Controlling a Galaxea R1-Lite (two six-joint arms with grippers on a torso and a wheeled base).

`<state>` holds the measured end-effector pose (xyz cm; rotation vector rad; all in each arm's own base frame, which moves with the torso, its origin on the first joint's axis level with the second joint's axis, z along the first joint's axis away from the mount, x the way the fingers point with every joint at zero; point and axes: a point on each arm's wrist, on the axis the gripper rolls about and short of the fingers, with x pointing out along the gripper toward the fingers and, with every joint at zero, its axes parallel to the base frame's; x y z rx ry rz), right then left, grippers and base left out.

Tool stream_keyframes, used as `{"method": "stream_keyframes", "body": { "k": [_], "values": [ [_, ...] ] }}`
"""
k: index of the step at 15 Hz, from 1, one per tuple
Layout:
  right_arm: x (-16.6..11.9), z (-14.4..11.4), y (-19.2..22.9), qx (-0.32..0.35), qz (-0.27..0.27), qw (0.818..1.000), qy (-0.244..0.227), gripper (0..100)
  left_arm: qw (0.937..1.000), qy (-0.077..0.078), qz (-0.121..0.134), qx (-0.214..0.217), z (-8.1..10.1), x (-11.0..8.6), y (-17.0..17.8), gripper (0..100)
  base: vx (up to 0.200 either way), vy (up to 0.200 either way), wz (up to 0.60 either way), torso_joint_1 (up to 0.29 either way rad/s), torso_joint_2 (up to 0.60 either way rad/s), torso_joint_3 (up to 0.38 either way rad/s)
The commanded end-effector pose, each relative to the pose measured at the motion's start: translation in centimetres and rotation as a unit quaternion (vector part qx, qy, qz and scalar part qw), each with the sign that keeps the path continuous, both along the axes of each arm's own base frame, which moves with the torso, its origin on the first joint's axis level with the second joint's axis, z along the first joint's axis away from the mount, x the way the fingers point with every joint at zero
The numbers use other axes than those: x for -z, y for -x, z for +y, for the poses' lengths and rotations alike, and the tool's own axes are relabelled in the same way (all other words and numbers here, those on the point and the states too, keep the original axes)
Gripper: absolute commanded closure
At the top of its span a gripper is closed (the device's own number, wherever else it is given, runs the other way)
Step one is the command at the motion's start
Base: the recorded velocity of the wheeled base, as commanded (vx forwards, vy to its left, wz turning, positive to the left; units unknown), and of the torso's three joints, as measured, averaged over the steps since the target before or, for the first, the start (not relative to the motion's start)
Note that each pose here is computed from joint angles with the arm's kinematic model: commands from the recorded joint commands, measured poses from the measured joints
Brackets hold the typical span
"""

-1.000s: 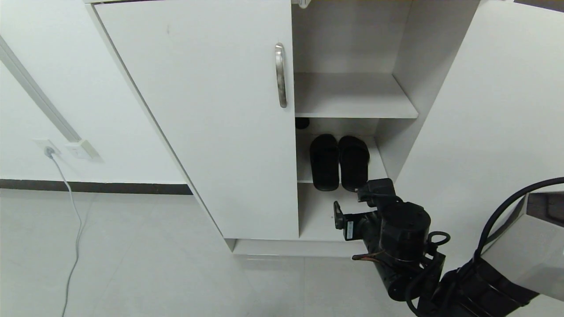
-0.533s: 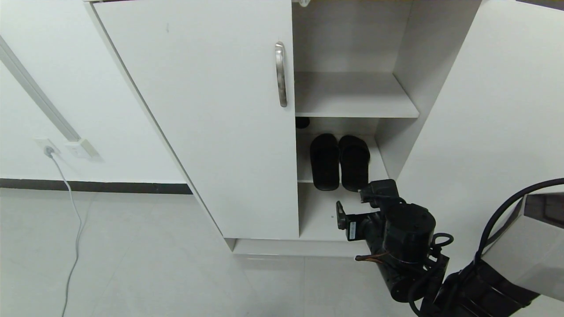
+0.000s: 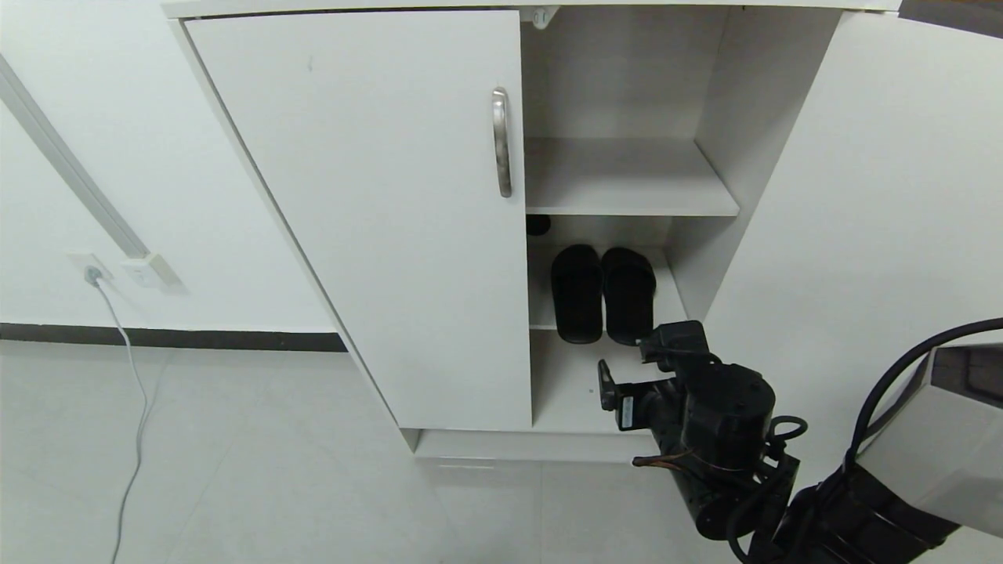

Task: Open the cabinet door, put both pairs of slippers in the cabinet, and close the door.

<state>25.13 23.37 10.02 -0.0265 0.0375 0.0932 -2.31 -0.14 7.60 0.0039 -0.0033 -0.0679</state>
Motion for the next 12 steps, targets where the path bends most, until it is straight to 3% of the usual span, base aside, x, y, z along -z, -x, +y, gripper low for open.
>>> {"method": "stream_keyframes", "body": {
  "k": [1, 12],
  "values": [
    [0.09, 0.05, -0.04, 0.0, 0.001, 1.0, 0.001, 0, 1.0, 0.0, 0.0, 0.0, 0.0, -0.03, 0.0, 100, 0.0, 0.0, 0.0, 0.002, 0.0, 0.188],
    [-0.01, 0.01, -0.08, 0.002, -0.001, 1.0, -0.001, 0, 1.0, -0.001, 0.001, -0.001, 0.0, 0.01, -0.01, 100, 0.0, 0.0, 0.0, 0.002, 0.0, 0.163]
  ]
}}
